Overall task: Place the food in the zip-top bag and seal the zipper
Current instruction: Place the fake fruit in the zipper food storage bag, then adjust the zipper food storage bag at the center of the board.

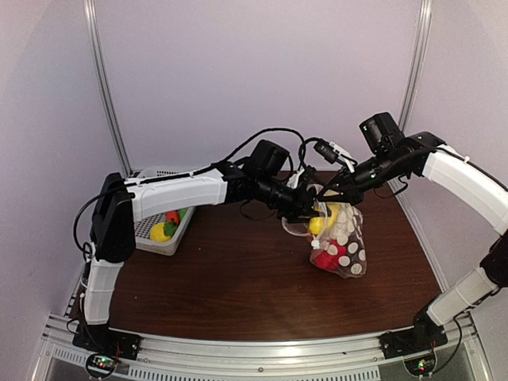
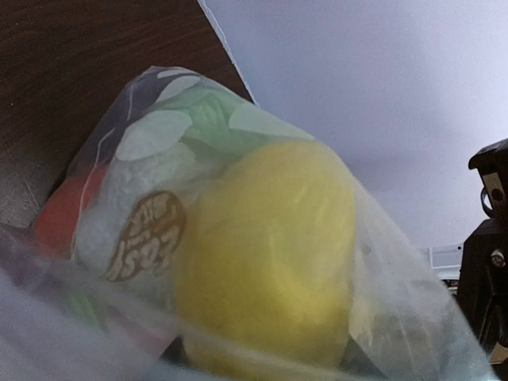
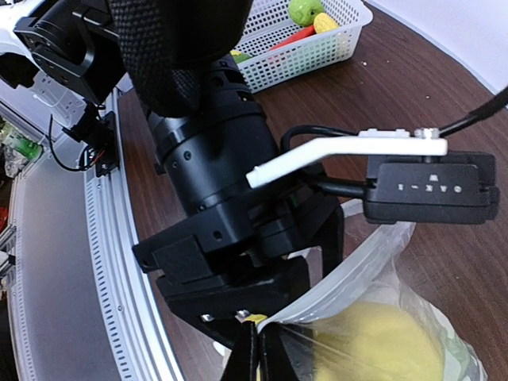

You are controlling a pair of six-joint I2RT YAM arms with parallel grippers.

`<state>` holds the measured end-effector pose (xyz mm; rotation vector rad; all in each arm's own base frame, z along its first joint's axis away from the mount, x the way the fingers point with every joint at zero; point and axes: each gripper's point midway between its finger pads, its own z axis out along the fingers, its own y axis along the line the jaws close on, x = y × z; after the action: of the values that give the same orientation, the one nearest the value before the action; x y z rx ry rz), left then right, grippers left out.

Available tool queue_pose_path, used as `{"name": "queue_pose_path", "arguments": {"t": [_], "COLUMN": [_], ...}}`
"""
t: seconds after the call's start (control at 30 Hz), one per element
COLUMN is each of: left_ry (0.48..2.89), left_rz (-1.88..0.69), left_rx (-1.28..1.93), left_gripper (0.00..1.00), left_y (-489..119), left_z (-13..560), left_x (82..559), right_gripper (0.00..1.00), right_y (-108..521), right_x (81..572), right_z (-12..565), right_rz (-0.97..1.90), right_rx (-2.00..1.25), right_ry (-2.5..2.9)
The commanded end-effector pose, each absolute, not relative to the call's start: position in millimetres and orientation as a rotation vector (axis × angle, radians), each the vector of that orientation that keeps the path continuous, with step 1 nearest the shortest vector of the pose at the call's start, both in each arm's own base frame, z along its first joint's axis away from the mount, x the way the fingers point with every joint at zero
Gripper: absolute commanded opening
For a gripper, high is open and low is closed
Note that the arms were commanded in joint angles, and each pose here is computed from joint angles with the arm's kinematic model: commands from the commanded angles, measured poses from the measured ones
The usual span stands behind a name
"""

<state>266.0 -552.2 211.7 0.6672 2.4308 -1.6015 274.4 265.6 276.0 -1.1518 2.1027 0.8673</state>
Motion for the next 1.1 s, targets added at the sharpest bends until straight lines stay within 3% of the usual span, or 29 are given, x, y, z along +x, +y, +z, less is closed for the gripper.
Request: {"name": "queue_pose_path", "arguments": {"t": [0.0,0.1,0.27,0.3,0.33,0.67,0.87,1.07], "left_ry": [2.325,2.296,2.116,2.08,2.043,1.858,2.122,2.271], "left_rz": [-1.47,-1.414,-1.344,-1.353,-1.353,-1.137,-0.887,-1.101], "left_rx": [0.817,0.859,0.891,0.886,0.887,0.842,0.584,0.47], "left_gripper": [0.38,0.4,0.77,0.92,0.97,0.98,0.96,0.83], "left_y": [-575,-578,-574,-571,-569,-498,-430,-429], "left_z": [198,202,237,247,256,349,273,223], "left_x": [264,263,255,256,256,251,259,231], "right_gripper": [0.0,0.0,0.0,0.0,0.0,0.0,0.0,0.0], "right_y": [283,269,250,251,251,252,257,262], "right_x": [252,269,283,282,282,289,293,296], "right_z": [322,335,333,333,333,328,324,316], "right_rz": [1.054,0.953,0.897,0.912,0.921,0.946,0.995,1.042], "right_rx": [-1.237,-1.173,-1.06,-1.057,-1.054,-1.018,-0.997,-0.976], "right_ry": [1.903,1.885,1.888,1.889,1.891,1.909,1.913,1.928]}}
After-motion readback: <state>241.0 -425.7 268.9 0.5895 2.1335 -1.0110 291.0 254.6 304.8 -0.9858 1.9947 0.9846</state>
